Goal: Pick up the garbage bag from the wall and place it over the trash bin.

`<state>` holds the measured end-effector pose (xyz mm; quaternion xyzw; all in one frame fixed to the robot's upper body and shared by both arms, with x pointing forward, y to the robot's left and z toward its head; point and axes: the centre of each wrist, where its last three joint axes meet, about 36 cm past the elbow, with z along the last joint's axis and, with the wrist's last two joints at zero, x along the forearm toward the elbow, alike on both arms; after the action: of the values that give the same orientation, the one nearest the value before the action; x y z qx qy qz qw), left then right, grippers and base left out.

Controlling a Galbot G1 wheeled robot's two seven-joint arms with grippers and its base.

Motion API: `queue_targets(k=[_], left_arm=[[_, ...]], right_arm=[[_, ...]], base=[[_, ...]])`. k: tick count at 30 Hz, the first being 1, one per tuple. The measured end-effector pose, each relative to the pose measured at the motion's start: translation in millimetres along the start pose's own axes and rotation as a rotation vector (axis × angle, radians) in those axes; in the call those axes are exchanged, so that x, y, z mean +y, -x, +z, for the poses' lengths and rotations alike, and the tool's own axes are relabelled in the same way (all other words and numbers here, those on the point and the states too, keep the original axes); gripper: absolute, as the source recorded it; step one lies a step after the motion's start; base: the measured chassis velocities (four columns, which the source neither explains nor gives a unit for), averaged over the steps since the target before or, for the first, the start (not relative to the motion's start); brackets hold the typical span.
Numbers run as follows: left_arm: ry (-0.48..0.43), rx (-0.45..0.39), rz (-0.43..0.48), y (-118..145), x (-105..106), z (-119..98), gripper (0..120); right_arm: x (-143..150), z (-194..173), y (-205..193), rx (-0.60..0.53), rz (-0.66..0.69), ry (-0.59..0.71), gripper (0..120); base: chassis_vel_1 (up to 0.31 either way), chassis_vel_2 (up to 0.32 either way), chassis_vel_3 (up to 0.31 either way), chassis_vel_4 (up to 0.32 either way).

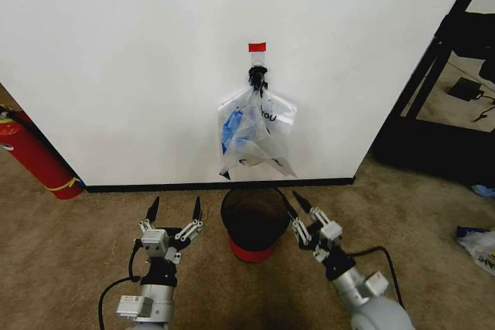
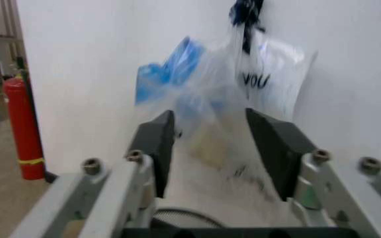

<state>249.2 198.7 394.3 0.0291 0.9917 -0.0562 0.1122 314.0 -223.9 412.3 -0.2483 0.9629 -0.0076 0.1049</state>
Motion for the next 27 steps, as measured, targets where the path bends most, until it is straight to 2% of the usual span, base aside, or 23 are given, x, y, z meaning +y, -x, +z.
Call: queue_targets(k=[6,9,12,14,16,18,24,25,27], left_arm=[[-0.008,0.024,-0.036,-4.2,2.9,3.6,100],[-0.008,0.028,-0.046,-4.6,4.4,5.1,100],[-0.009,0.033,-0.058,-5.3,5.4,7.6,100],[-0.014,0.037,-0.069,-6.9,6.3,10.0,100],[-0.022,0.039,-0.078,-8.6,7.8,12.1,100],[-0.023,0.040,-0.080,-8.8,8.2,12.6,100],[-0.040,0.039,-0.099,-7.3,15.5,17.4,100],[-0.040,0.039,-0.099,-7.3,15.5,17.4,100],[-0.051,0.037,-0.100,-4.8,18.2,19.1,100]], right_arm=[[-16.8,-41.9,63.5,0.033,-0.090,-0.094,72],[-14.8,-43.2,83.1,0.051,-0.132,-0.115,79],[-5.2,-48.1,123.0,0.063,-0.176,-0.171,89],[16.5,-55.8,159.3,0.075,-0.202,-0.222,98],[41.7,-60.9,179.7,0.106,-0.182,-0.276,100],[46.5,-62.0,182.8,0.115,-0.176,-0.288,100],[96.5,-82.2,193.5,0.311,-0.067,-0.396,100],[96.5,-82.2,193.5,0.311,-0.067,-0.396,100],[108.3,-84.2,199.8,0.318,-0.033,-0.475,100]], base=[[0.000,0.000,0.000,0.000],[0.000,0.000,0.000,0.000],[0.000,0.000,0.000,0.000],[0.000,0.000,0.000,0.000],[0.000,0.000,0.000,0.000],[0.000,0.000,0.000,0.000],[0.000,0.000,0.000,0.000],[0.000,0.000,0.000,0.000],[0.000,0.000,0.000,0.000]])
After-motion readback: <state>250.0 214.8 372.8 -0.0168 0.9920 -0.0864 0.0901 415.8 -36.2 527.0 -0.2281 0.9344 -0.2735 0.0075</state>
